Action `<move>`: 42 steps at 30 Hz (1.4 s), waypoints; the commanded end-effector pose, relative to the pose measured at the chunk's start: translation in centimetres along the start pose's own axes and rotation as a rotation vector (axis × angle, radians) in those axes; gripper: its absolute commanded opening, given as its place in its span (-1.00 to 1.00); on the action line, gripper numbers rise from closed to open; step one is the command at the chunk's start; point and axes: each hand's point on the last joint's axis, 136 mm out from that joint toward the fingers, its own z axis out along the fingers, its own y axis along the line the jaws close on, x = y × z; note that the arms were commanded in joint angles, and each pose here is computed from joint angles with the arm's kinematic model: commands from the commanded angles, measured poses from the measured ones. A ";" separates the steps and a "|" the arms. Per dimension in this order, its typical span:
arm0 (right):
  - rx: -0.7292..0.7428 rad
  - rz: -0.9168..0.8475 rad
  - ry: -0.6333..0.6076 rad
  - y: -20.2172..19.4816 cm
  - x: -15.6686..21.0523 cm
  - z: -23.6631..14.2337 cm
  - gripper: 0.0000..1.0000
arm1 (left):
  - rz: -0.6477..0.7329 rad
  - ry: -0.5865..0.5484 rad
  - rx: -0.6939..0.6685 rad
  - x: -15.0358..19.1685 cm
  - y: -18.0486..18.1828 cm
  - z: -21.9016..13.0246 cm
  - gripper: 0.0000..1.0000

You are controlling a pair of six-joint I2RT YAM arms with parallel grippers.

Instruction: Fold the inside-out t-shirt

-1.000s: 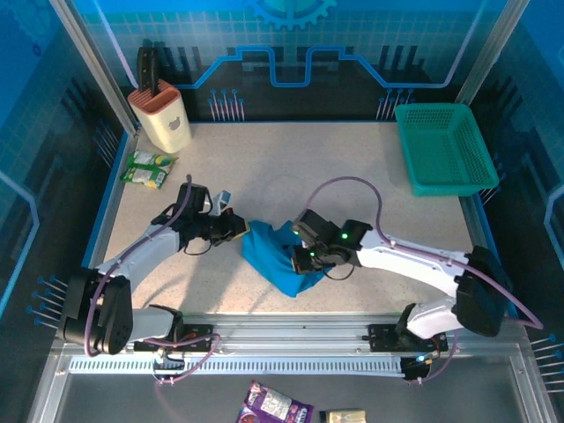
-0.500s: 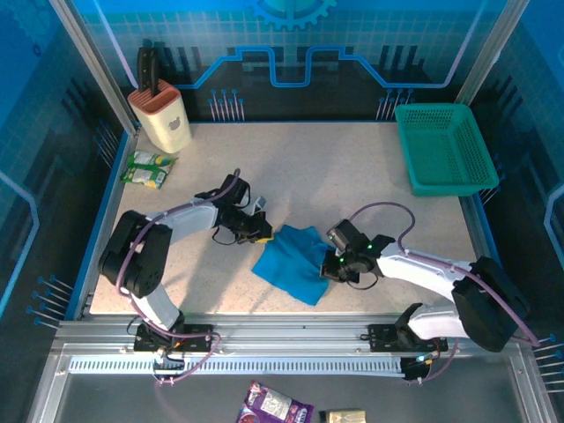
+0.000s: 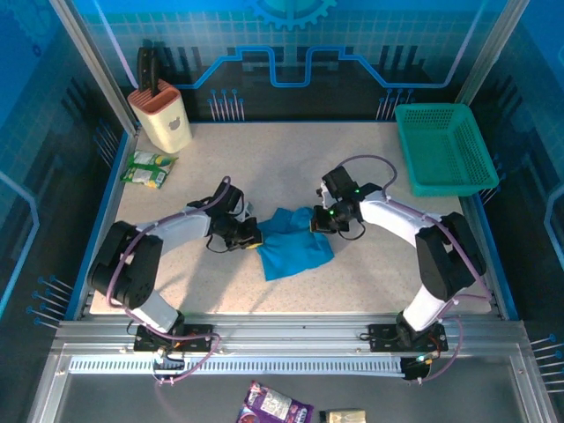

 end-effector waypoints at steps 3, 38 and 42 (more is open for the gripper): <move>-0.001 -0.036 0.084 0.0 3.0 -1.8 -0.50 | 0.030 -0.047 -0.007 -0.5 -0.9 -1.8 -1.00; -0.089 -0.131 0.032 1.6 -0.4 -4.3 -1.00 | 0.019 0.015 0.034 -0.8 -2.2 -1.4 -0.91; -0.079 -0.163 0.025 2.0 2.6 -6.4 -1.00 | 0.042 -0.025 0.046 0.0 -2.6 -3.1 -1.00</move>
